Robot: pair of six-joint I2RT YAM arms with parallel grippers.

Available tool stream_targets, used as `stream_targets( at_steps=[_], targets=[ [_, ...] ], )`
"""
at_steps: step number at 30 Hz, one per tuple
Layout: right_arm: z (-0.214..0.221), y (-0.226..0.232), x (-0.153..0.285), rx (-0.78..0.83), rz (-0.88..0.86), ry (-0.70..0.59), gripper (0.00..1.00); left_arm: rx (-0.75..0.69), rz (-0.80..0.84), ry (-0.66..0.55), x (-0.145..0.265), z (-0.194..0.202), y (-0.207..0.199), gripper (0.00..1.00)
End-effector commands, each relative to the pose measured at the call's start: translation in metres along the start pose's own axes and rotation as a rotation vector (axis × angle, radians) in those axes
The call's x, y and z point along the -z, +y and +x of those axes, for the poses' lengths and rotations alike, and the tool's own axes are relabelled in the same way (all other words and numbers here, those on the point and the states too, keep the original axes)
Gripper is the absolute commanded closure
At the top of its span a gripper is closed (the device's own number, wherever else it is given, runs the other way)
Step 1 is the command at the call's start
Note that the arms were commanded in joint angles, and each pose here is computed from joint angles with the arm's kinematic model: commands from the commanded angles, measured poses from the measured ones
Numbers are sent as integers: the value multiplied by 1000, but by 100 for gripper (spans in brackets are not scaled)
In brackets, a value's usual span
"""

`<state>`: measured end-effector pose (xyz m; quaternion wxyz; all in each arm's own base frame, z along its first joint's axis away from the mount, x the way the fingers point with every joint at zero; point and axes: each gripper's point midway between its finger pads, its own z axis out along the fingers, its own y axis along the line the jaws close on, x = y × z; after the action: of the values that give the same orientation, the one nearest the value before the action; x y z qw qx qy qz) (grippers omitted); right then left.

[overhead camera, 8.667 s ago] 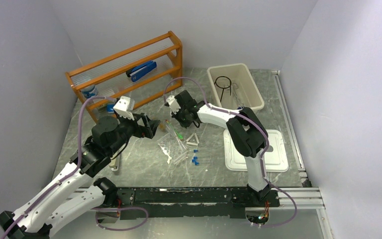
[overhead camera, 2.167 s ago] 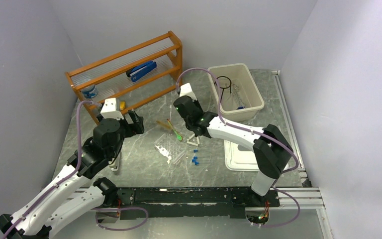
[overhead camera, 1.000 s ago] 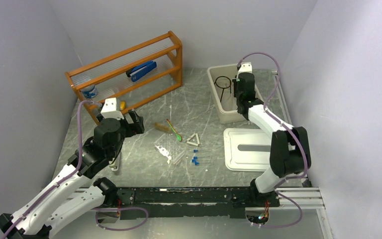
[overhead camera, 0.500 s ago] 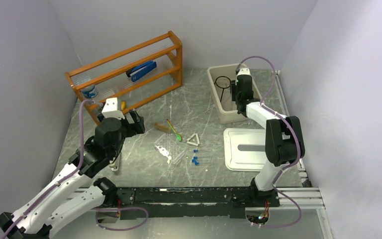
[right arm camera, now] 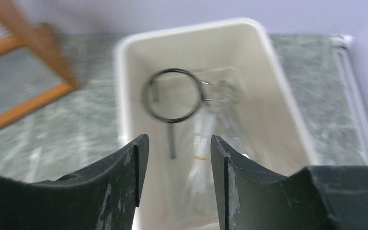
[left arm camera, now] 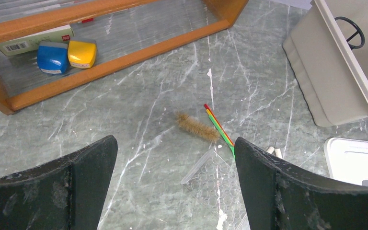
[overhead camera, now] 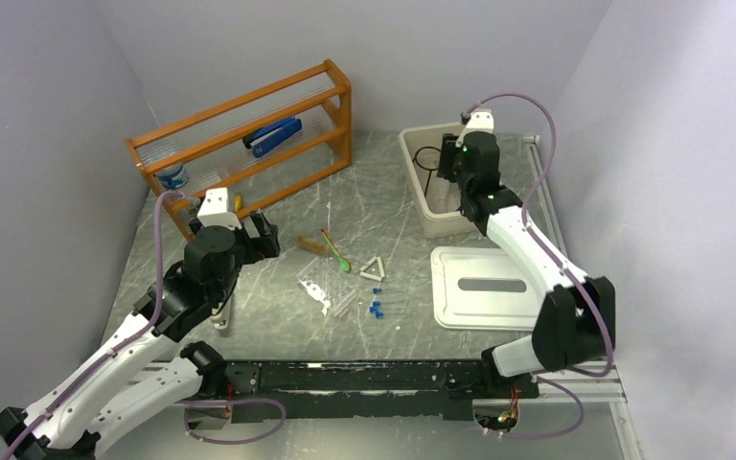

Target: Organize the chemistry lab equipment

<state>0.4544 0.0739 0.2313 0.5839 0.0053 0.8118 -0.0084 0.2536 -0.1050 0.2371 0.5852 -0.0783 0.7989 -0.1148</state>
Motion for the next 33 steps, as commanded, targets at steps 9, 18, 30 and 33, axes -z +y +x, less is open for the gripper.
stream_targets(
  at_steps=[9, 18, 30, 33],
  targets=[
    [83, 164, 94, 128, -549, 170, 49, 33, 23, -48, 6, -18, -4, 5],
    [208, 220, 116, 357, -743, 449, 56, 30, 32, -38, 4, -16, -6, 5],
    [244, 235, 93, 492, -771, 543, 64, 29, 17, -49, 6, -18, -3, 5],
    [248, 238, 88, 512, -767, 548, 64, 27, 15, -46, 5, -17, -3, 5]
  ],
)
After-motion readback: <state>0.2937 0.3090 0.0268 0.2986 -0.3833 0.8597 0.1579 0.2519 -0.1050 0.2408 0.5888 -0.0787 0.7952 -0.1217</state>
